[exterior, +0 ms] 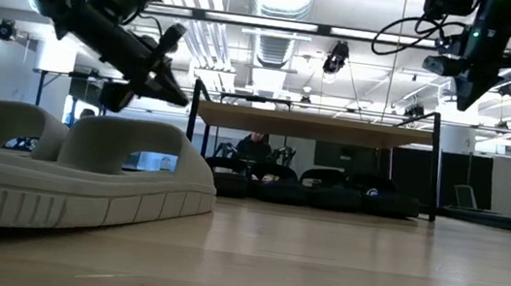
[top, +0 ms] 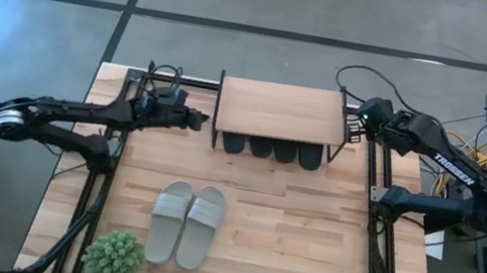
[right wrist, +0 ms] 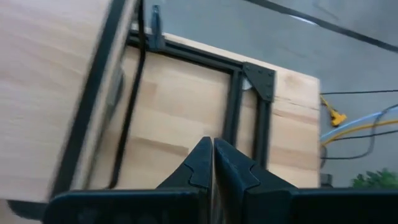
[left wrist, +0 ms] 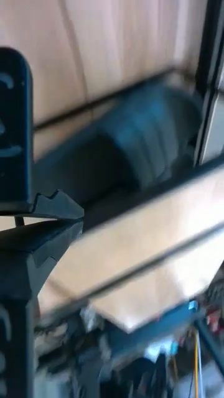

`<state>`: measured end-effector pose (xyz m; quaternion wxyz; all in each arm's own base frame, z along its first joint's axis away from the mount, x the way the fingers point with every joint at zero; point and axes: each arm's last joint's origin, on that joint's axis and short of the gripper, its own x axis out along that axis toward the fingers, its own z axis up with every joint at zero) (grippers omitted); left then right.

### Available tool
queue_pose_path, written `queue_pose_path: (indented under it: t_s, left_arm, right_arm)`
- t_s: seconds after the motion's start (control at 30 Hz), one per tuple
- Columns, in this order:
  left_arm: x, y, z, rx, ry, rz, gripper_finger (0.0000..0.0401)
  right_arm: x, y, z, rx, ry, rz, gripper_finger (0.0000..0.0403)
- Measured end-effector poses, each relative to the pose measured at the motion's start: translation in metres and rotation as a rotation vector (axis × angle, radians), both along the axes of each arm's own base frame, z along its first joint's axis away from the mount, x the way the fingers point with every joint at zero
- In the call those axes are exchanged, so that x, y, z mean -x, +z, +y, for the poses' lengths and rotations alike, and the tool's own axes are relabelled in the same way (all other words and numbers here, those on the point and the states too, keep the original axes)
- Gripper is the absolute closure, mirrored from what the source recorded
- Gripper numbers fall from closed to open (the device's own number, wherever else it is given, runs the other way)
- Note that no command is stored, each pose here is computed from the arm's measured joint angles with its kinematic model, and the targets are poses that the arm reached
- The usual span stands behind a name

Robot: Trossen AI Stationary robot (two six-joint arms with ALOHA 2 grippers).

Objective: Pick and place slides into the shelf
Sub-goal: Adjust the black slide under the shelf

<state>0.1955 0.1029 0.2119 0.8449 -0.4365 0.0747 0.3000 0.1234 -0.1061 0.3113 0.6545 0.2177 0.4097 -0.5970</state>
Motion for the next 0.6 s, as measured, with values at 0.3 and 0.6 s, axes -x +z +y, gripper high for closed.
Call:
queue_pose_path:
  t_s: [0.3, 0.6]
  left_arm:
    - [0.022, 0.011, -0.011, -0.029, 0.043, 0.058, 0.0399]
    - [0.022, 0.022, -0.045, -0.065, -0.149, 0.028, 0.0399]
  right_arm:
    - [0.015, 0.005, 0.018, -0.046, 0.006, -0.037, 0.0394]
    - [0.003, 0.003, 0.055, -0.327, 0.240, -0.185, 0.0394]
